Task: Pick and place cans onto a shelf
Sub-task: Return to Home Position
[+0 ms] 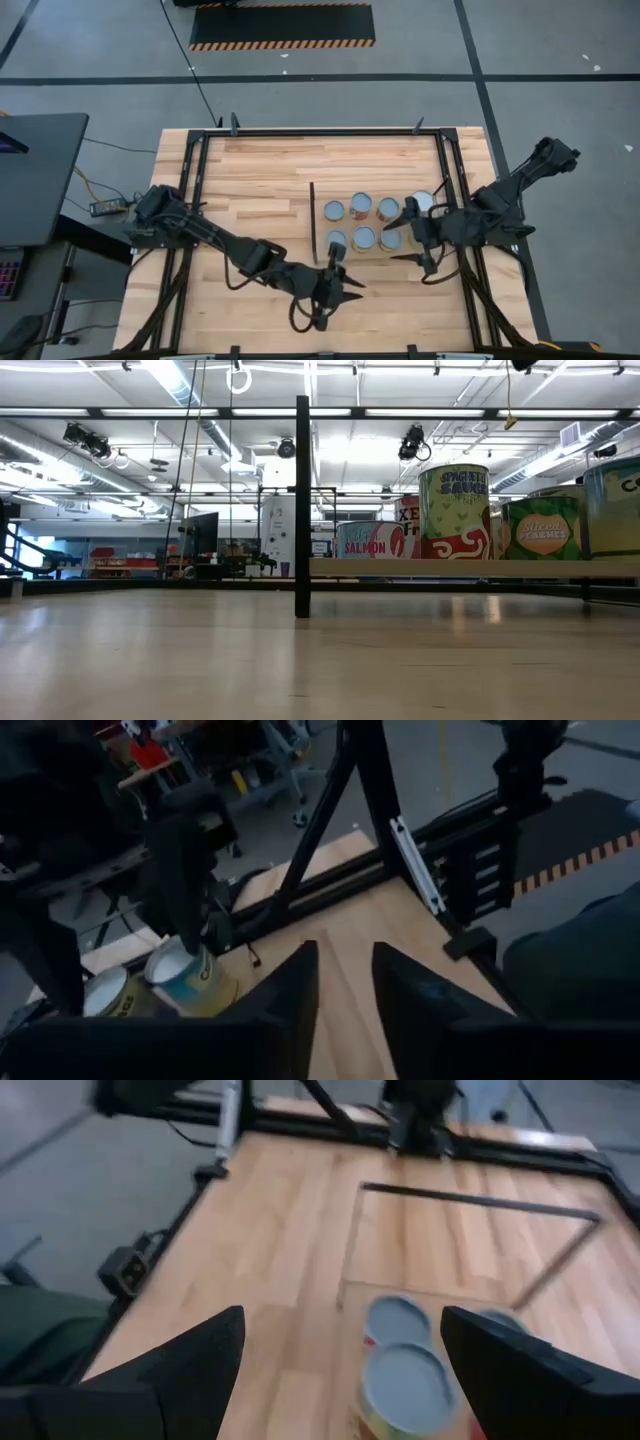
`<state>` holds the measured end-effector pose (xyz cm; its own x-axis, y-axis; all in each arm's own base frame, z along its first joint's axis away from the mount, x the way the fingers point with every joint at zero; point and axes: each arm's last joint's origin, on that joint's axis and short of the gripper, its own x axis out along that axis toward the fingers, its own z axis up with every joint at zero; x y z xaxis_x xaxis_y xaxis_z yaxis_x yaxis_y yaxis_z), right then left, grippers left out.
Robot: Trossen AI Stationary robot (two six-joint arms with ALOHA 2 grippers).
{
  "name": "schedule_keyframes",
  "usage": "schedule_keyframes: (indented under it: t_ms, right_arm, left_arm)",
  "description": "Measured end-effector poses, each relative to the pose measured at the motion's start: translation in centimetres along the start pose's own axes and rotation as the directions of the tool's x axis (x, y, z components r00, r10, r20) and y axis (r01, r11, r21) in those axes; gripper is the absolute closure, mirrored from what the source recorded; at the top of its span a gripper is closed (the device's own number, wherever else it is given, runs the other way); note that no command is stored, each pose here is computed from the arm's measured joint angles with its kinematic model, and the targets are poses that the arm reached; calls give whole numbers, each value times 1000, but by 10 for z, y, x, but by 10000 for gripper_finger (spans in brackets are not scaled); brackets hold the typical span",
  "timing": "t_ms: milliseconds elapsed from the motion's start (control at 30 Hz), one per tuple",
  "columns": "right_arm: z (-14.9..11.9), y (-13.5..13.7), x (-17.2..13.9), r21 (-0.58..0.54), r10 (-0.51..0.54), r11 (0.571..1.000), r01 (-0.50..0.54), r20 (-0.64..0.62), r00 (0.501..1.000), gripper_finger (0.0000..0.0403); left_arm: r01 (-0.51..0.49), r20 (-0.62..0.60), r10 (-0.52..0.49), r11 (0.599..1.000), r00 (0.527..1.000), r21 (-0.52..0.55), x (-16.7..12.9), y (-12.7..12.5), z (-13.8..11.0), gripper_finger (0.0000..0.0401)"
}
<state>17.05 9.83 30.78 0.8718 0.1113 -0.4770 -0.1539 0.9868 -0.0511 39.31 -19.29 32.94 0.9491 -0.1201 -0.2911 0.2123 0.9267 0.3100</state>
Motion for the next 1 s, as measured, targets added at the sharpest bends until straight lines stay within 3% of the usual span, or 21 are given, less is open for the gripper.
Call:
schedule_keyframes:
  t_ms: [167, 267, 467, 733, 900, 1000]
  right_arm:
    - [-16, 0, 7, 0, 60, 998, -60, 87, 994, 58]
    - [-24, -1, 7, 18, 67, 997, -70, 131, 989, 58]
    - [-41, -8, 8, 37, 71, 996, -78, 163, 984, 58]
    - [-35, -36, 12, 45, 43, 997, -57, 265, 963, 89]
    - [-23, -54, -5, 42, -32, 999, 19, 345, 938, 133]
    - [-22, -60, -24, 11, -56, 998, 57, 405, 913, 161]
  left_arm:
    - [10, -37, -9, 1000, 999, 28, -2, -6, -3, 336]
    - [49, -39, -49, 999, 998, 17, 2, -12, -17, 352]
    - [-51, 14, 52, 998, 999, -41, -11, -7, -55, 362]
    - [-151, 159, 187, 965, 969, -214, -86, 37, -93, 362]
    - [-257, 85, 296, 916, 951, -309, -135, 62, -125, 362]
    - [-354, 73, 389, 890, 918, -288, -167, 74, -131, 362]
